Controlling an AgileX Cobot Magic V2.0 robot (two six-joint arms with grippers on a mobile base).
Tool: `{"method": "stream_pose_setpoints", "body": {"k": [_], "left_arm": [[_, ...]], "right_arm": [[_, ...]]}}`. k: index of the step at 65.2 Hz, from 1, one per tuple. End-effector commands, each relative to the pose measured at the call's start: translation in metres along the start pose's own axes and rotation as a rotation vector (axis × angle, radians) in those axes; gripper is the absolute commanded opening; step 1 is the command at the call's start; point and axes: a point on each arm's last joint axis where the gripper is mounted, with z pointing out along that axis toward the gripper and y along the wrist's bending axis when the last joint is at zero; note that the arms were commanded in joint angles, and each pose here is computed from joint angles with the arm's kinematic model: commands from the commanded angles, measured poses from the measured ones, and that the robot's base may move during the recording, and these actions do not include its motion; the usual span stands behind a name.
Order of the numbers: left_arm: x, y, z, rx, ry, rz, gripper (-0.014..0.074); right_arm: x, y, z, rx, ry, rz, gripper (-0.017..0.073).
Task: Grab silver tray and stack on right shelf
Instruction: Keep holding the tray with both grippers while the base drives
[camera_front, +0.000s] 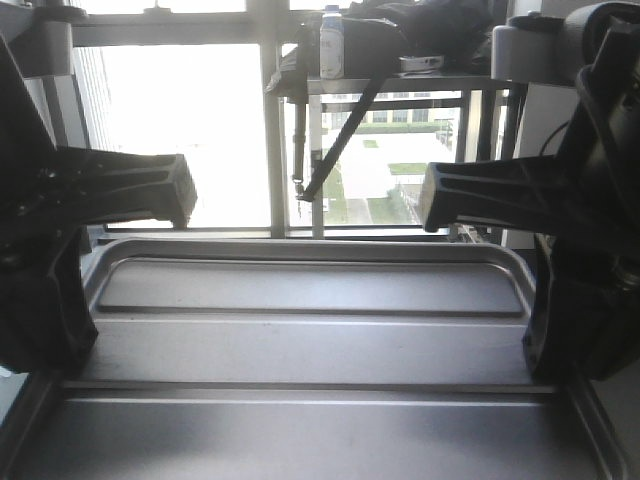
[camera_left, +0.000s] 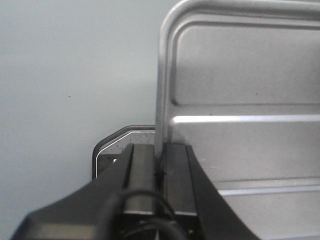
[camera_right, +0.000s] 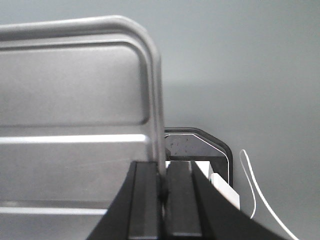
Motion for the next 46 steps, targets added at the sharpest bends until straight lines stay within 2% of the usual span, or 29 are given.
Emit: {"method": "stream_pose_setpoints", "body": {"k": [1, 46], "left_arm": [[-0.0032, -0.0018, -0.0123, 0.029, -0.038, 0.002, -0.01], [-0.0032, -0.0018, -0.0123, 0.029, -0.038, 0.002, -0.01]], "right_arm": [[-0.0077, 0.0027, -0.0123, -0.042, -0.066, -0.009, 0.0058], [-0.0077, 0.0027, -0.0123, -0.042, -0.066, -0.009, 0.0058]]}}
